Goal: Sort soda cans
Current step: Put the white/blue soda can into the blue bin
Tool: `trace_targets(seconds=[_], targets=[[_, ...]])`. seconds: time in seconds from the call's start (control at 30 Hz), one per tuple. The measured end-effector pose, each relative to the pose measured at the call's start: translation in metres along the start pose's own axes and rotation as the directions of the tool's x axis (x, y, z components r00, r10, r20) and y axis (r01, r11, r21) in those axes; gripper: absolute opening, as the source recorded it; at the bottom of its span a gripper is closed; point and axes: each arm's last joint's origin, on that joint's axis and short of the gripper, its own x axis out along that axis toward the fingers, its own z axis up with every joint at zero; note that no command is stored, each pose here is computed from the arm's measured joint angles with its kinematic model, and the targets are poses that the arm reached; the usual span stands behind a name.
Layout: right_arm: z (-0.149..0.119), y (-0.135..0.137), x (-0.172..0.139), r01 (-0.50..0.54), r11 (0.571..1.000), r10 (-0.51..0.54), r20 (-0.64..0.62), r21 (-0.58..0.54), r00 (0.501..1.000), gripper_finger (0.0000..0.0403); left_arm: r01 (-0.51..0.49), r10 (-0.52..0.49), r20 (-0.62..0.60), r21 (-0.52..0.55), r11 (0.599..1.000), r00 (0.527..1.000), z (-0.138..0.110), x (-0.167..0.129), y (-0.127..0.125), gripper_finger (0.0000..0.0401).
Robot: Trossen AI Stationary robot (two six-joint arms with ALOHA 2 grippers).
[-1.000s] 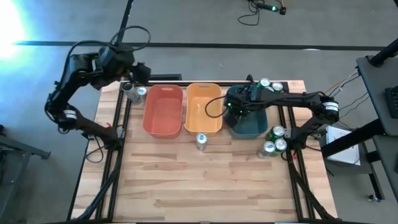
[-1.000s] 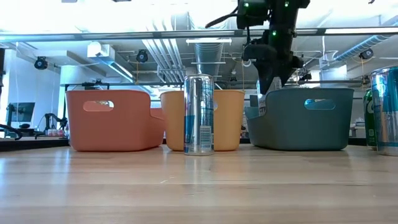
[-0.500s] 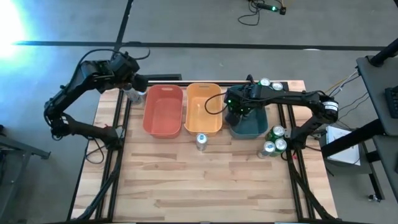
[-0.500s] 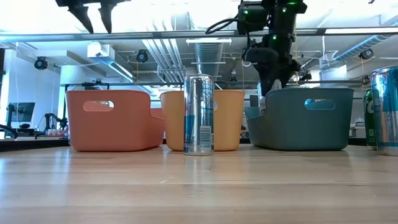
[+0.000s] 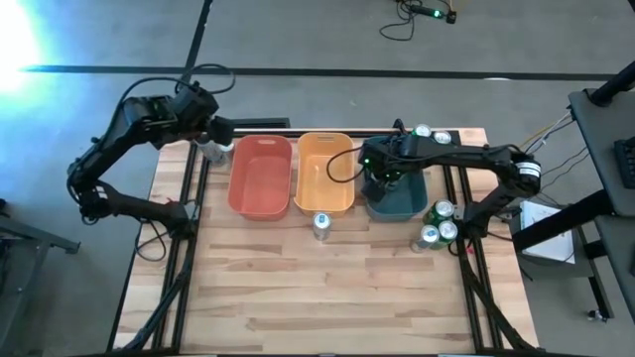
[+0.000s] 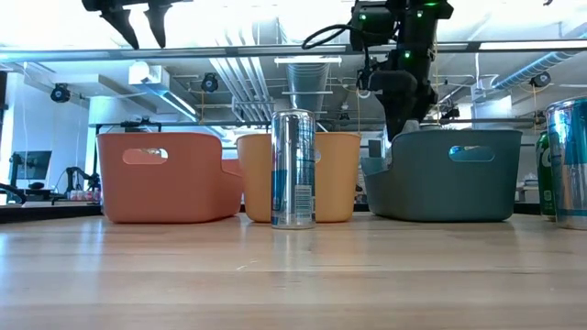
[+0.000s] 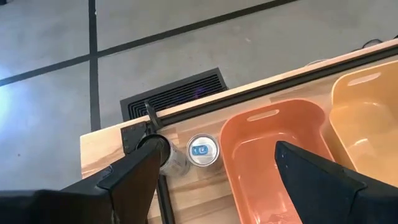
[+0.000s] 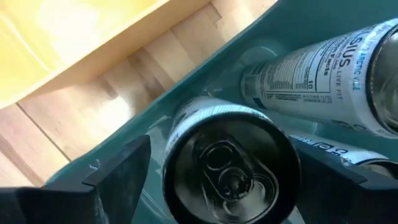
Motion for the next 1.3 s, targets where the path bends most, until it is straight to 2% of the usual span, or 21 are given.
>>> trace_targets(seconds=[0.13,0.23,0.47,0.57,0.73,0.9,1.03,1.3], targets=[[-0.002,-0.002,-0.008,-0.005,1.0,0.005,0.027,-0.013,1.0,0.0344,0.0,-0.001,-0.025,-0.03,1.0,1.0,-0.001,0.0,0.004,0.0299],[-0.005,-0.005,-0.019,-0.003,1.0,0.004,0.064,-0.02,0.998,0.0352,-0.045,0.043,-0.045,-0.037,0.998,0.998,-0.003,0.001,0.008,0.0299],[-0.016,-0.016,-0.056,-0.01,1.0,0.013,0.199,-0.017,0.98,0.0359,-0.083,0.075,-0.078,-0.104,0.991,0.994,-0.002,0.005,0.013,0.0299],[-0.022,-0.018,-0.079,-0.038,0.999,0.04,0.311,-0.012,0.95,0.0359,-0.109,0.101,-0.073,-0.124,0.986,0.992,-0.002,0.007,0.013,0.0299],[-0.033,-0.024,-0.112,-0.089,0.996,0.088,0.482,-0.021,0.872,0.0359,-0.115,0.094,-0.114,-0.196,0.974,0.989,-0.001,0.013,0.014,0.0299],[-0.044,-0.031,-0.13,-0.114,0.993,0.1,0.543,-0.007,0.834,0.0359,-0.145,0.099,-0.188,-0.253,0.956,0.977,0.002,0.029,0.015,0.0299],[-0.047,-0.032,-0.132,-0.127,0.992,0.121,0.545,-0.026,0.83,0.0359,-0.222,0.149,-0.269,-0.268,0.937,0.952,-0.002,0.052,0.015,0.0298],[-0.046,-0.028,-0.126,-0.116,0.988,0.151,0.506,-0.1,0.849,0.0359,-0.323,0.21,-0.479,-0.167,0.931,0.852,-0.028,0.102,0.014,0.0298]])
